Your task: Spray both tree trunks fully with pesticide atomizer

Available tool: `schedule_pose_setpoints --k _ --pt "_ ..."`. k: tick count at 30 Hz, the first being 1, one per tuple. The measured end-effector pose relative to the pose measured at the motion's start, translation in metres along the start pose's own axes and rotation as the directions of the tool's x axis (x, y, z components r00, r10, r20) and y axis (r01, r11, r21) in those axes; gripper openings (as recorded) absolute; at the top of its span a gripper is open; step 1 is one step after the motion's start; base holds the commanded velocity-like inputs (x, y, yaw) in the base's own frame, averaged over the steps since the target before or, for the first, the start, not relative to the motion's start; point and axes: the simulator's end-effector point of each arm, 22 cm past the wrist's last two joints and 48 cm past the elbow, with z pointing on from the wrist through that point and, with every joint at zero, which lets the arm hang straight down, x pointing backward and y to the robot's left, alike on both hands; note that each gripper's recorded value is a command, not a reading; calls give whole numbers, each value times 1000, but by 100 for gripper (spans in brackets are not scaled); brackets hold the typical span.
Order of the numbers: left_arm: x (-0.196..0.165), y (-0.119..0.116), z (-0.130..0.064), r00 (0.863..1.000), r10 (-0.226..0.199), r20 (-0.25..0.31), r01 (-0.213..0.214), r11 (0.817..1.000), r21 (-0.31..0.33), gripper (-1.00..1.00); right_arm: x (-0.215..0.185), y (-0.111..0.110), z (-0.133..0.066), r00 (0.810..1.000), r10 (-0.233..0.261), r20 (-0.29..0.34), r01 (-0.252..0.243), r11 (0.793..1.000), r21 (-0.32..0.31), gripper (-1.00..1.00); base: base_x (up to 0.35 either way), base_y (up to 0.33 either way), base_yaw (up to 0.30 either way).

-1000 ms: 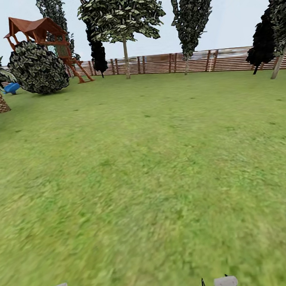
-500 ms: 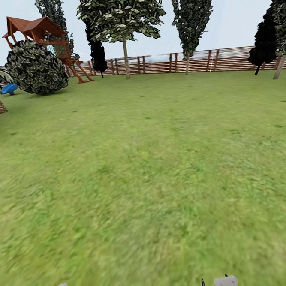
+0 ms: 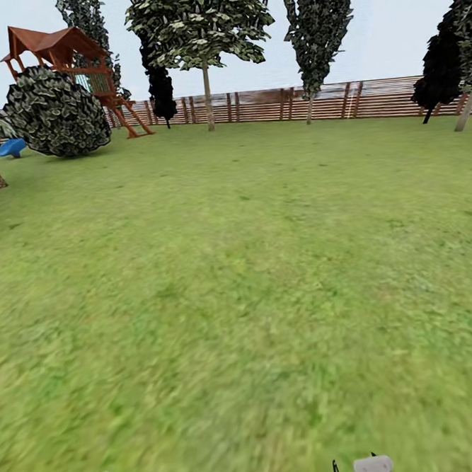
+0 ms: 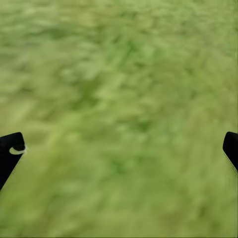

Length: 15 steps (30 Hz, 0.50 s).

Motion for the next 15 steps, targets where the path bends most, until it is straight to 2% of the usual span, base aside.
schedule_pose_setpoints --k 7,11,15 --pt "0 0 0 1000 0 1 0 1000 0 -100 0 0 0 1000 0 0 0 1000 0 100 340 0 154" --pt "1 0 0 1000 0 0 0 1000 0 -100 0 0 0 1000 0 0 0 1000 0 100 340 0 36" --pt "1 0 0 1000 0 0 0 1000 0 -100 0 0 0 1000 0 0 0 1000 0 100 340 0 236"
